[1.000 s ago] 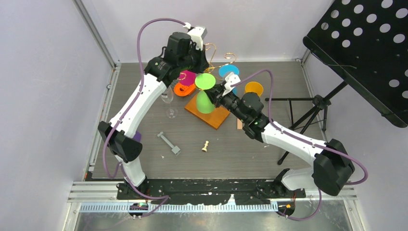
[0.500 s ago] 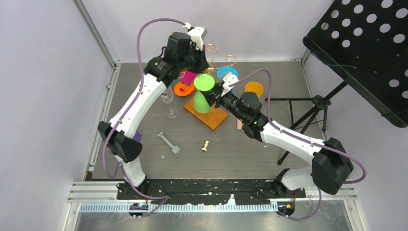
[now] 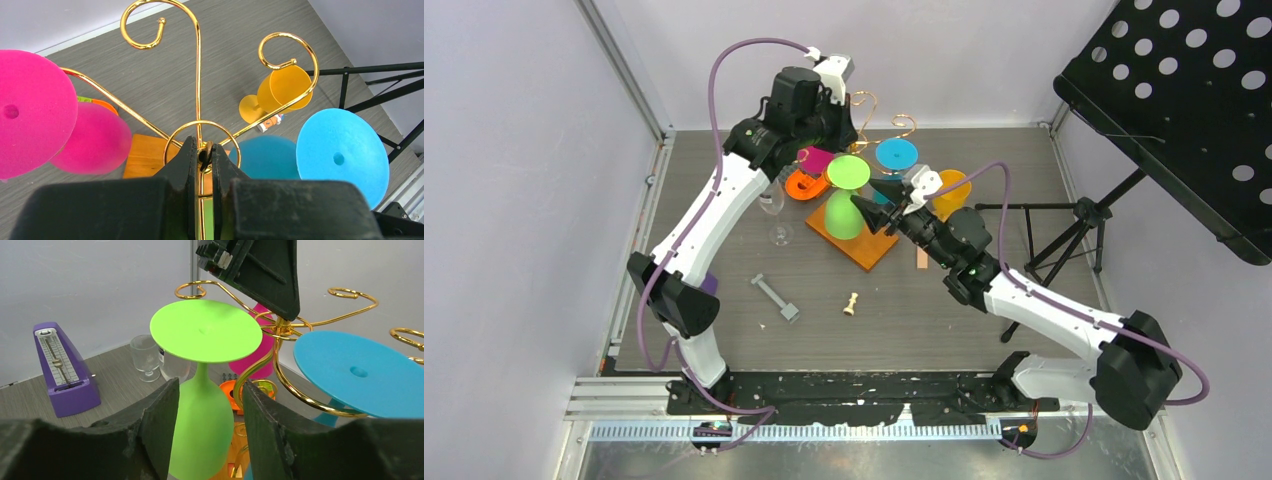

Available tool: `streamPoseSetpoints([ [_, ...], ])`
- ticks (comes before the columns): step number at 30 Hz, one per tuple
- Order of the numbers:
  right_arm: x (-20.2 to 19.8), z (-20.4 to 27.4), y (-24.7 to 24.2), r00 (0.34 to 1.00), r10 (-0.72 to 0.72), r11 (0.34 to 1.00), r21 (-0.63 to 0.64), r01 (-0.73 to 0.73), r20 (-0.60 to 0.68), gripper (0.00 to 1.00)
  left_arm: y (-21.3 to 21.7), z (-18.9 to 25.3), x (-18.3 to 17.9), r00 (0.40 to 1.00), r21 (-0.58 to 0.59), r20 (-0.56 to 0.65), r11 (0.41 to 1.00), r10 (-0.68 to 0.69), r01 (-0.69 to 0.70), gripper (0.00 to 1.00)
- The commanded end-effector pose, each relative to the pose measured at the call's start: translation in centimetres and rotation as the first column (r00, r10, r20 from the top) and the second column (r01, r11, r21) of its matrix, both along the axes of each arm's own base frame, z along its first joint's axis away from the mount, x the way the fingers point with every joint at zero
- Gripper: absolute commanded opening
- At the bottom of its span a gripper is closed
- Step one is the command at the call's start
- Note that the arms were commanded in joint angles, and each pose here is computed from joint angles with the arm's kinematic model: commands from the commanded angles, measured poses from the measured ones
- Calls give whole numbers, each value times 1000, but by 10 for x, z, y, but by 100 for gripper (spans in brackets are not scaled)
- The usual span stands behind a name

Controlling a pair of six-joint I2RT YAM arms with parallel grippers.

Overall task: Place the wine glass upside down on the wine glass rack
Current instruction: Adjust the wine glass in the wine rack.

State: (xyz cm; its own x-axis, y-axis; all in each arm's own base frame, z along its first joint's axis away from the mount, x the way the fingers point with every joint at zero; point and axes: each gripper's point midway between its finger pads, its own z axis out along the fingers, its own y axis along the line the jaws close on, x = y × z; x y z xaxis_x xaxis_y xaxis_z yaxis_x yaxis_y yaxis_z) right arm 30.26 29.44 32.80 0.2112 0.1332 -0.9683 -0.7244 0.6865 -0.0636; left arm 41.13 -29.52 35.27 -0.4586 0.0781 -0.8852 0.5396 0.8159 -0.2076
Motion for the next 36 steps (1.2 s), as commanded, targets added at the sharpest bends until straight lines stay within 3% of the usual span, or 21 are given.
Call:
streamPoseSetpoints([
  [1,-12,32,-9,997,9,997,80,-14,71,54,8,2,-4,1000,16,-9,1000,10,-10,6],
  [11,-38,36,-36,996,-7,996,91,-1,85,52,12,16,-8,1000,13,12,1000,13,-13,26],
  [14,-48,41,-49,994,-26,996,87,17,105,53,15,29,-7,999,1,41,1000,26,-26,36],
  [25,-63,39,-75,992,-73,995,74,66,107,57,31,83,-6,983,-77,150,993,103,-92,55],
  [30,-68,39,-84,992,-88,994,69,82,90,59,58,112,-21,964,-104,203,982,173,-155,60],
  [36,-78,41,-106,989,-140,987,88,135,53,59,119,105,-54,917,-117,228,944,328,-308,68],
])
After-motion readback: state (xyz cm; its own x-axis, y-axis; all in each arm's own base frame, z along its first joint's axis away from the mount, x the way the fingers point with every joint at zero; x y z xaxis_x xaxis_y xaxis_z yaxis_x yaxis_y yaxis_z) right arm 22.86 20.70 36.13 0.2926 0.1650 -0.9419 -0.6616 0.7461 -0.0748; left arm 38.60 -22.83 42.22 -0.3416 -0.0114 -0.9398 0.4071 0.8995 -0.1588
